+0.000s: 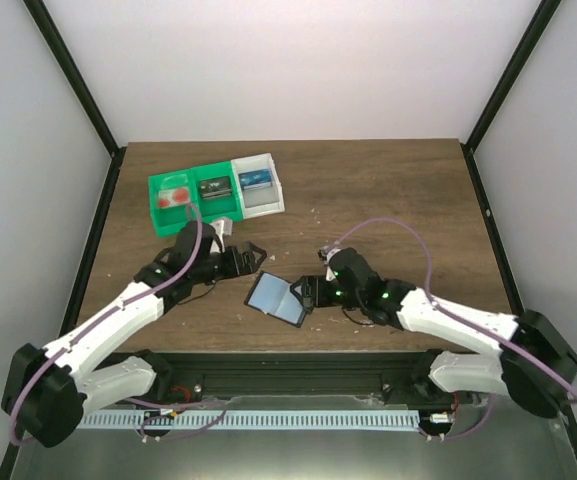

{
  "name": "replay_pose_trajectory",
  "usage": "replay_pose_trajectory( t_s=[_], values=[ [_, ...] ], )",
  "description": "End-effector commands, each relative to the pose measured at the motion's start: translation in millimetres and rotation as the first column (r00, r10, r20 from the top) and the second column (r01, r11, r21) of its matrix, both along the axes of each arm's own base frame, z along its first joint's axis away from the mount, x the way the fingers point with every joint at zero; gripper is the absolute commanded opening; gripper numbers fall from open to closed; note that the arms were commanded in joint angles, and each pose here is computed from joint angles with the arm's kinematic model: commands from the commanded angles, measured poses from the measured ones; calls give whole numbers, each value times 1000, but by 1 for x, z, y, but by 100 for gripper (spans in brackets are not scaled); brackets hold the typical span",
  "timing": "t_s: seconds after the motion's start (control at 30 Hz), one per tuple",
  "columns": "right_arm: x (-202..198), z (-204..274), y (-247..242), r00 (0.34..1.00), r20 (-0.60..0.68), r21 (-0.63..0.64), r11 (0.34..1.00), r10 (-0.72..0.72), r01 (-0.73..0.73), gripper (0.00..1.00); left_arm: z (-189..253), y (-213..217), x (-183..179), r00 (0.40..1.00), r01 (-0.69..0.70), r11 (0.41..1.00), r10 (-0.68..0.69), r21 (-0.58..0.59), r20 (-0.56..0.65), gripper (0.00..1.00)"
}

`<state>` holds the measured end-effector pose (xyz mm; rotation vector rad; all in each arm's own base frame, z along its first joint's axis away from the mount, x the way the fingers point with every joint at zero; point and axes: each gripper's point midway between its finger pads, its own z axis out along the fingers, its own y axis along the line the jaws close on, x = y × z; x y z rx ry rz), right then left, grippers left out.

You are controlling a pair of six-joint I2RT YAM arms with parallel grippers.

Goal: Take the credit cards out of the card holder

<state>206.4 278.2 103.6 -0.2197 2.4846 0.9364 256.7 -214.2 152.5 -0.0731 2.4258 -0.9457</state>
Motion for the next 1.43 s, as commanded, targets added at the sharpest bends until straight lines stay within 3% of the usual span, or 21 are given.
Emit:
replay_pose_trajectory(
  t_s=[0.0,0.07,0.37,0.5,0.73,1.4],
  values=[
    [7,44,-21,993,81,-8,996,-85,85,92,24,21,1,996,-24,992,13,125,88,100],
    [7,63,-28,988,106,14,994,-110,110,100,47,24,2,990,-28,992,11,122,142,100],
    [5,139,-52,958,199,123,975,-206,184,100,166,40,-14,888,-29,999,18,17,459,100],
    [3,171,-60,942,234,180,963,-241,202,100,188,50,-25,862,-43,999,49,-24,505,100],
    [-1,199,-76,916,275,234,945,-291,230,100,188,56,-37,859,-50,996,81,-75,506,100],
    [-7,193,-85,914,250,263,931,-321,255,100,158,63,-36,885,-103,991,131,-86,448,100]
  ],
)
